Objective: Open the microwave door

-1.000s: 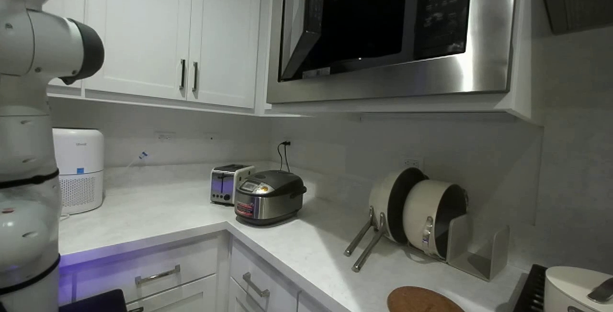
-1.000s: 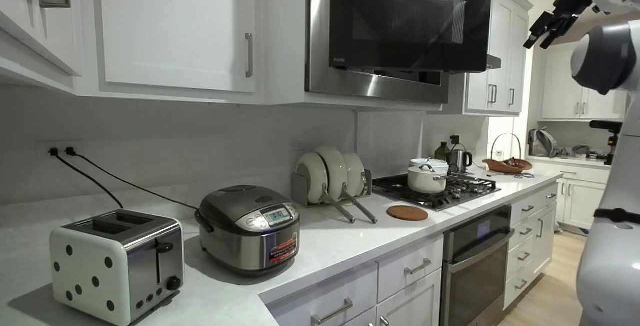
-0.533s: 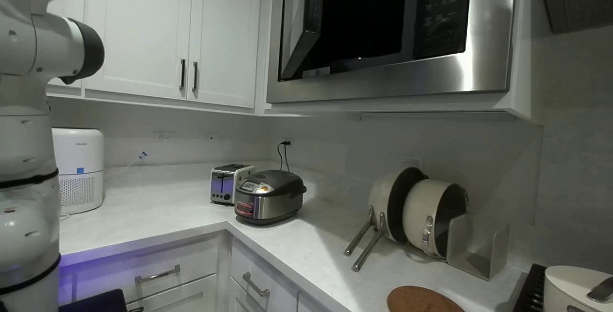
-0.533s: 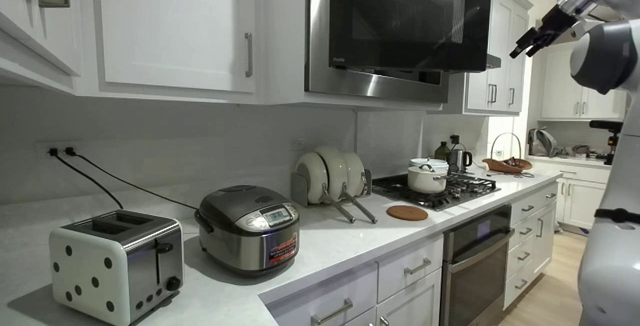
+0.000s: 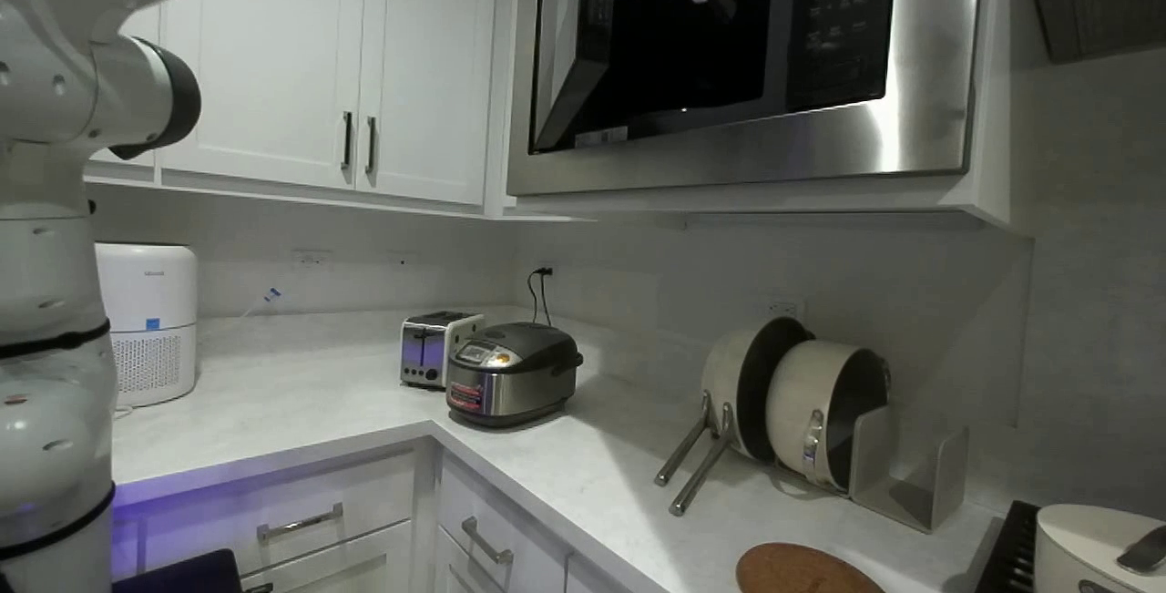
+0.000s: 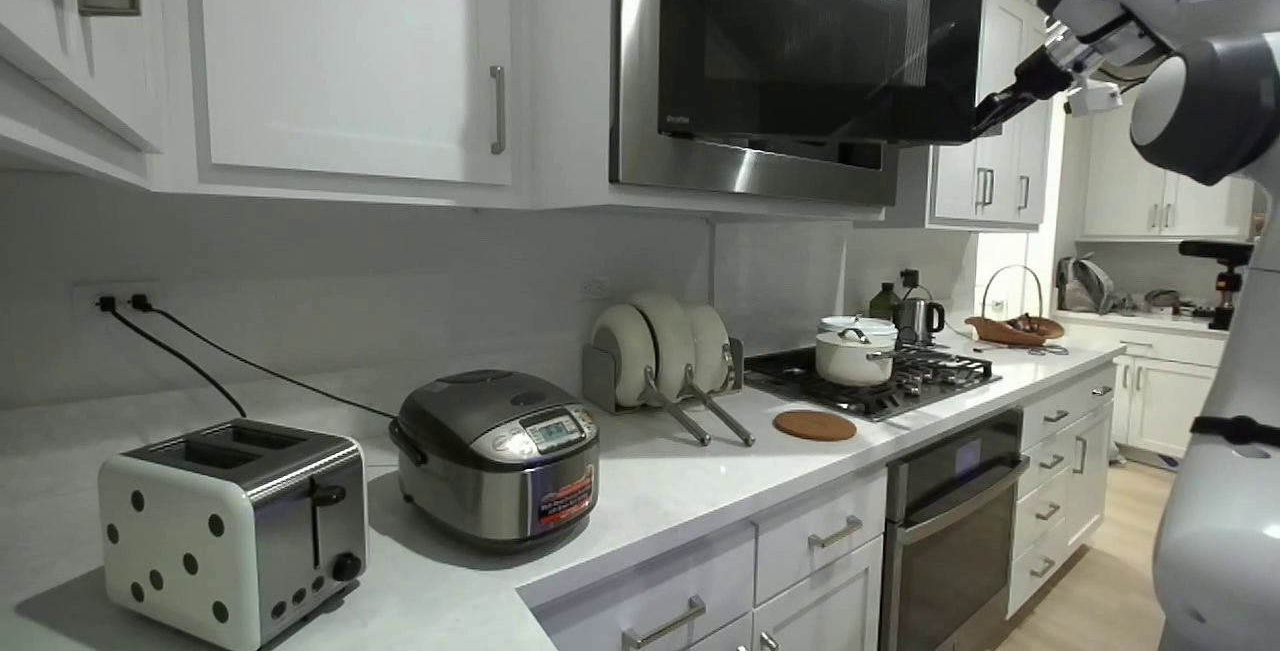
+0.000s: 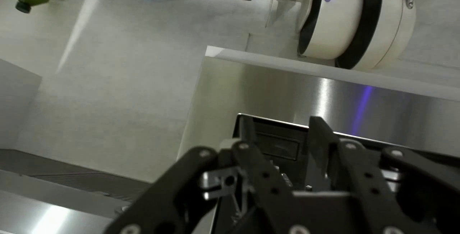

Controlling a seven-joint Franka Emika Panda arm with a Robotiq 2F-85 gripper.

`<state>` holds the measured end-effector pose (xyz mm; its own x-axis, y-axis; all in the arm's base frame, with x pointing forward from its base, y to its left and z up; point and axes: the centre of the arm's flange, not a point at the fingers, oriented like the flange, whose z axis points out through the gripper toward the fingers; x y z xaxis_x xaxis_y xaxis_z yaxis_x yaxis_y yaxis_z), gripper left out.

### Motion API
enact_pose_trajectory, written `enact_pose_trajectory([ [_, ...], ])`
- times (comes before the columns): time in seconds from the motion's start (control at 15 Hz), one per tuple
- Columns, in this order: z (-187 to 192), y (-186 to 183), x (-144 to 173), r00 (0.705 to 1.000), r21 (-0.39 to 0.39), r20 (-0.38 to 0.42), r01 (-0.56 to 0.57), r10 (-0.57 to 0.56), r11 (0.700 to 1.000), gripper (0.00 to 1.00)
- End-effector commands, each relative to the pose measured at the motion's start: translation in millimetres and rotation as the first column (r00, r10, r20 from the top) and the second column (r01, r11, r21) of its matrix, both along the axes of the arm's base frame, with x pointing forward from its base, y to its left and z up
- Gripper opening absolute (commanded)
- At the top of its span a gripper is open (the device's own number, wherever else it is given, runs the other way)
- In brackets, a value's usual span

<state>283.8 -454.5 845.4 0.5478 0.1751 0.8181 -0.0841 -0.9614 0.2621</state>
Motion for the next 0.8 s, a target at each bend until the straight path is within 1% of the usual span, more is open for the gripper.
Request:
enact_pose_trajectory([
  [0.0, -11, 24, 8, 0.994, -0.038, 0.061, -0.088, 0.090, 0.995, 0.12],
  [0.07, -9, 31, 11, 0.992, -0.029, 0.064, -0.109, 0.111, 0.994, 0.05],
  [0.13, -6, 36, 15, 0.990, -0.026, 0.063, -0.127, 0.128, 0.992, 0.00],
  [0.4, 14, 60, 16, 0.984, -0.014, 0.062, -0.165, 0.165, 0.986, 0.00],
  [0.73, 29, 76, -1, 0.979, 0.013, 0.050, -0.200, 0.199, 0.980, 0.00],
])
